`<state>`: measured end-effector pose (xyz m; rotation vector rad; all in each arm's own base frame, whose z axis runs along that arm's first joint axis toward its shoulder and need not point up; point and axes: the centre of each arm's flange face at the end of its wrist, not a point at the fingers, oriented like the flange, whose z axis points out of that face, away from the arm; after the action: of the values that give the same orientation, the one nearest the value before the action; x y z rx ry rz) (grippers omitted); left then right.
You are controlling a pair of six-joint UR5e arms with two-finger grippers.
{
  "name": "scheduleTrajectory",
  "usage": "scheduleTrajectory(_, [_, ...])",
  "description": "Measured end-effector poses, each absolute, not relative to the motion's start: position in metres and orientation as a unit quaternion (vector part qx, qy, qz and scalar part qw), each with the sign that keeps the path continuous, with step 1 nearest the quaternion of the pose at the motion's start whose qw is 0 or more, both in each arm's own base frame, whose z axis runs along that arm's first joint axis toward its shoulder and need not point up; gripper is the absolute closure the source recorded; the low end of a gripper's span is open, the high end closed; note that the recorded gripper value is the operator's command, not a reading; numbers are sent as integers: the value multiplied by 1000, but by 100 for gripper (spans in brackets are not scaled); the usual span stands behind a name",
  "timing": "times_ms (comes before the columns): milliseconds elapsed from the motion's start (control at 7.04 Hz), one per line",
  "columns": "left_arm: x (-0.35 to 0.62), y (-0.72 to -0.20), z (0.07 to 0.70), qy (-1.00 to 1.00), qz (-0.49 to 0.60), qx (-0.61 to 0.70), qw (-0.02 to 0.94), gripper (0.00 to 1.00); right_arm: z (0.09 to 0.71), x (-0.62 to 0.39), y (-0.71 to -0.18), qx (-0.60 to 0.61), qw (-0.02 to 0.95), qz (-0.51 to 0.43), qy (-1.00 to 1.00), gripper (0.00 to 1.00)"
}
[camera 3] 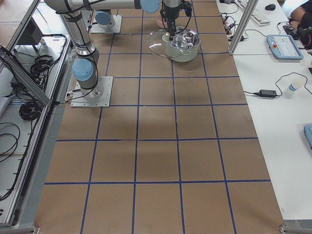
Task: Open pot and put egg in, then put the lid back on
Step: 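Lift the egg out of the bowl with the left gripper, then carry the egg over the open pot and lower it inside with the left gripper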
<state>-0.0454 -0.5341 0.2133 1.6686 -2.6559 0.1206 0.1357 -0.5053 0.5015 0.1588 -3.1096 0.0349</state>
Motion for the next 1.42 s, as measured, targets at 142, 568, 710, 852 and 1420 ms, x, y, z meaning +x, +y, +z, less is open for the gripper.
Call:
scheduleTrajectory(142, [-46,-542,229,-847,35,530,0,65,501,136,-505,51,13,10,-999,100])
scheduleTrajectory(568, [-76,-556,287,-845,32,534,9,65,501,137,-505,52,11,9,-999,100])
scheduleTrajectory(710, [-92,-563,306,-835,29,548,27,65,501,137,-505,51,11,8,-999,100])
scheduleTrajectory(852, [-108,-571,320,-825,25,563,44,65,502,137,-505,51,10,9,-999,100])
scheduleTrajectory(1420, [-173,-598,355,-812,56,573,90,65,502,138,-505,52,10,8,-999,100])
